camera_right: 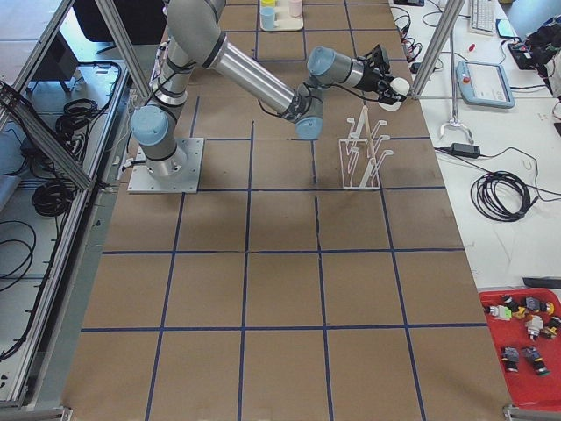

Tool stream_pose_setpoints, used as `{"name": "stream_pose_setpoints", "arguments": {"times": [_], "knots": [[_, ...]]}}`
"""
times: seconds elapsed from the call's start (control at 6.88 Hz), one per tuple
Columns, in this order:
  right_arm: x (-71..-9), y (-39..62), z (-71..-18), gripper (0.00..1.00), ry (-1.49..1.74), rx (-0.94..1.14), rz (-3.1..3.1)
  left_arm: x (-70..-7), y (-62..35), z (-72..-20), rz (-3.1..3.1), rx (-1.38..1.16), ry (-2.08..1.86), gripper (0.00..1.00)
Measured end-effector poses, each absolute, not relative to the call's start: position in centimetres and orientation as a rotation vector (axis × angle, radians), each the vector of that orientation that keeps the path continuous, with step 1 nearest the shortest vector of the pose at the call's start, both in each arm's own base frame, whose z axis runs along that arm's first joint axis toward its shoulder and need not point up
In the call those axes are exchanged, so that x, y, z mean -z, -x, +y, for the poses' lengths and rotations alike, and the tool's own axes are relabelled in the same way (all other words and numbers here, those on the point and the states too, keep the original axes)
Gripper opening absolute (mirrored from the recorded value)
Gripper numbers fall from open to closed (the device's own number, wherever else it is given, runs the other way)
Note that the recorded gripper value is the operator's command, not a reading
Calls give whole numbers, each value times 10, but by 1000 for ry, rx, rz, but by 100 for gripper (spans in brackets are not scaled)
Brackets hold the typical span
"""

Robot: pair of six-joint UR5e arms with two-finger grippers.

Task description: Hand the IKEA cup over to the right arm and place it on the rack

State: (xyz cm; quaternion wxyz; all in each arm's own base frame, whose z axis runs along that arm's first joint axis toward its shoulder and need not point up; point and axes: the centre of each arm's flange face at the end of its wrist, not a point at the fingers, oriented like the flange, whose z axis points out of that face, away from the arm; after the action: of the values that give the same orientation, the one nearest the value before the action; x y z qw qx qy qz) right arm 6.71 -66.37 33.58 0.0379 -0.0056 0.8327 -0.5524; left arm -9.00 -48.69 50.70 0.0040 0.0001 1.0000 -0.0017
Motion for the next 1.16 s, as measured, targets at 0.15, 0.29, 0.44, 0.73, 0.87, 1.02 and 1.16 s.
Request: {"name": "stream_pose_setpoints", "arguments": {"times": [0.15, 0.29, 0.44, 0.73, 0.87, 1.02, 1.16], "knots": [[-326, -62, -668, 28, 18, 1698, 2562, -501, 77, -483, 3106, -14, 21, 99], [-316, -54, -670, 28, 6, 1689, 2575, -493, 56, -478, 3093, -41, 50, 99], [-308, -49, -672, 28, -3, 1680, 2585, -482, 25, -471, 3094, -77, 80, 99], [-292, -48, -668, 28, -13, 1660, 2598, -449, -47, -451, 3115, -135, 102, 99], [-285, -49, -664, 36, -16, 1661, 2597, -425, -73, -439, 3124, -143, 91, 99], [-280, -50, -660, 77, -19, 1651, 2599, -404, -86, -424, 3127, -139, 83, 99], [-276, -52, -657, 98, -27, 1636, 2601, -387, -88, -408, 3124, -121, 76, 99]]}}
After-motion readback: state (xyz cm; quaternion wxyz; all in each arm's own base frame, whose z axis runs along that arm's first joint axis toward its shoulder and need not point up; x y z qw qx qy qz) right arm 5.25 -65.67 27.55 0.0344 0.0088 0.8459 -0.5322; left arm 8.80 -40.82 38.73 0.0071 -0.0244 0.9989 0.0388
